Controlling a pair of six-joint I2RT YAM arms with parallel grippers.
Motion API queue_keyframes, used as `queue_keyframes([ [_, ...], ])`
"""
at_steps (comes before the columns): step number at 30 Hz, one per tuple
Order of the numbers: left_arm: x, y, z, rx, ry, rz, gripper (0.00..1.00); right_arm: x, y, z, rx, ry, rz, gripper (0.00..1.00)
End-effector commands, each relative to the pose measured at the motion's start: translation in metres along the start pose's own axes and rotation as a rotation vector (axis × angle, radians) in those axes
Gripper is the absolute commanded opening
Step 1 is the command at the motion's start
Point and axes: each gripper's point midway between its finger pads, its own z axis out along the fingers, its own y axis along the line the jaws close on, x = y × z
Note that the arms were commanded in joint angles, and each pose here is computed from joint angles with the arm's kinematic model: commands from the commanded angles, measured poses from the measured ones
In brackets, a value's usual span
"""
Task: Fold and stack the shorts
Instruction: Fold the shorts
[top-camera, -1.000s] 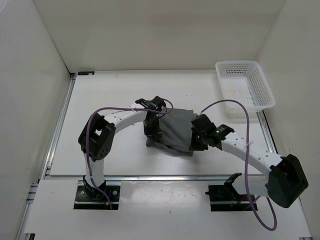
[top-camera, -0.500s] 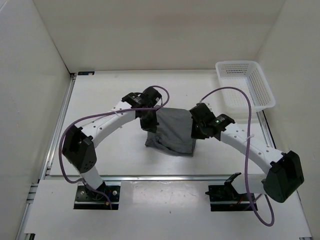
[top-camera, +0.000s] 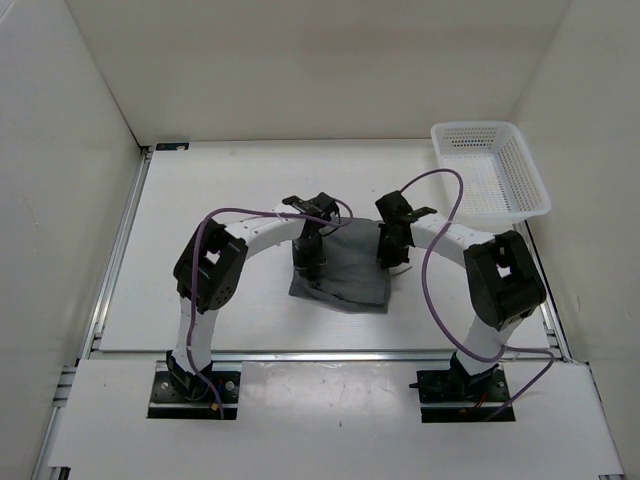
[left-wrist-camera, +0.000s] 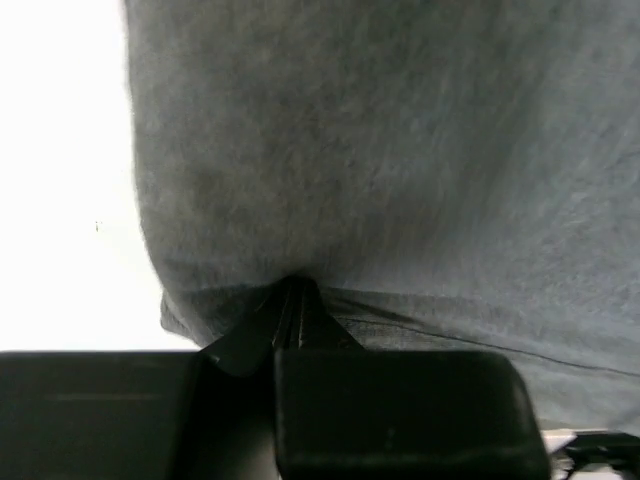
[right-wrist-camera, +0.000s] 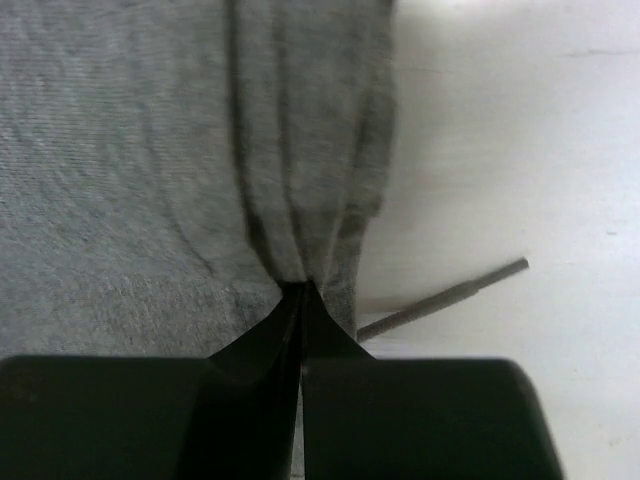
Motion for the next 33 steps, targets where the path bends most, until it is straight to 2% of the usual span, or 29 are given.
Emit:
queue_keyframes([
  [1, 0.000, 0.005, -0.016, 0.024, -0.038, 0.016, 0.10, -0.001, 0.007, 0.006, -0.043, -0.002, -0.053, 0.00],
  [3, 0.003, 0.007, -0.022, 0.038, -0.040, 0.029, 0.10, -0.015, 0.011, -0.008, -0.065, -0.044, -0.043, 0.00],
  [8, -0.015, -0.006, -0.080, 0.153, -0.147, 0.059, 0.10, -0.053, 0.013, -0.060, -0.096, -0.162, -0.015, 0.02],
  [11, -0.039, -0.014, -0.102, 0.202, -0.192, 0.060, 0.10, -0.084, 0.012, -0.081, -0.115, -0.234, 0.001, 0.05],
  [13, -0.062, -0.012, -0.108, 0.194, -0.235, 0.056, 0.10, -0.098, 0.015, -0.075, -0.114, -0.229, 0.000, 0.06],
  [16, -0.092, -0.015, -0.088, 0.168, -0.240, 0.048, 0.10, -0.103, 0.014, -0.047, -0.106, -0.155, -0.007, 0.06],
  [17, -0.096, -0.015, -0.064, 0.146, -0.198, 0.041, 0.10, -0.107, 0.020, -0.034, -0.117, -0.128, -0.009, 0.03],
  [19, -0.114, -0.015, -0.053, 0.150, -0.189, 0.026, 0.10, -0.109, 0.019, -0.021, -0.113, -0.102, 0.017, 0.02],
  [21, -0.118, -0.014, -0.026, 0.132, -0.142, 0.015, 0.10, -0.105, 0.020, -0.007, -0.111, -0.074, 0.041, 0.00],
  [24, -0.122, -0.015, -0.007, 0.132, -0.106, 0.006, 0.10, -0.103, 0.022, -0.001, -0.120, -0.069, 0.059, 0.00],
  [28, -0.126, -0.016, -0.006, 0.115, -0.096, 0.005, 0.10, -0.109, 0.016, -0.005, -0.077, -0.085, 0.062, 0.00],
  [30, -0.136, -0.018, -0.026, 0.119, -0.143, 0.013, 0.10, -0.123, 0.013, -0.026, -0.057, -0.146, 0.066, 0.00],
  [31, -0.136, -0.016, -0.035, 0.111, -0.148, 0.012, 0.10, -0.129, 0.004, -0.042, -0.016, -0.193, 0.082, 0.05],
  [32, -0.144, -0.021, -0.052, 0.135, -0.184, 0.012, 0.10, -0.135, 0.000, -0.054, 0.005, -0.228, 0.087, 0.15],
  [33, -0.148, -0.021, -0.065, 0.138, -0.213, 0.010, 0.13, -0.138, -0.004, -0.065, 0.025, -0.256, 0.108, 0.48],
])
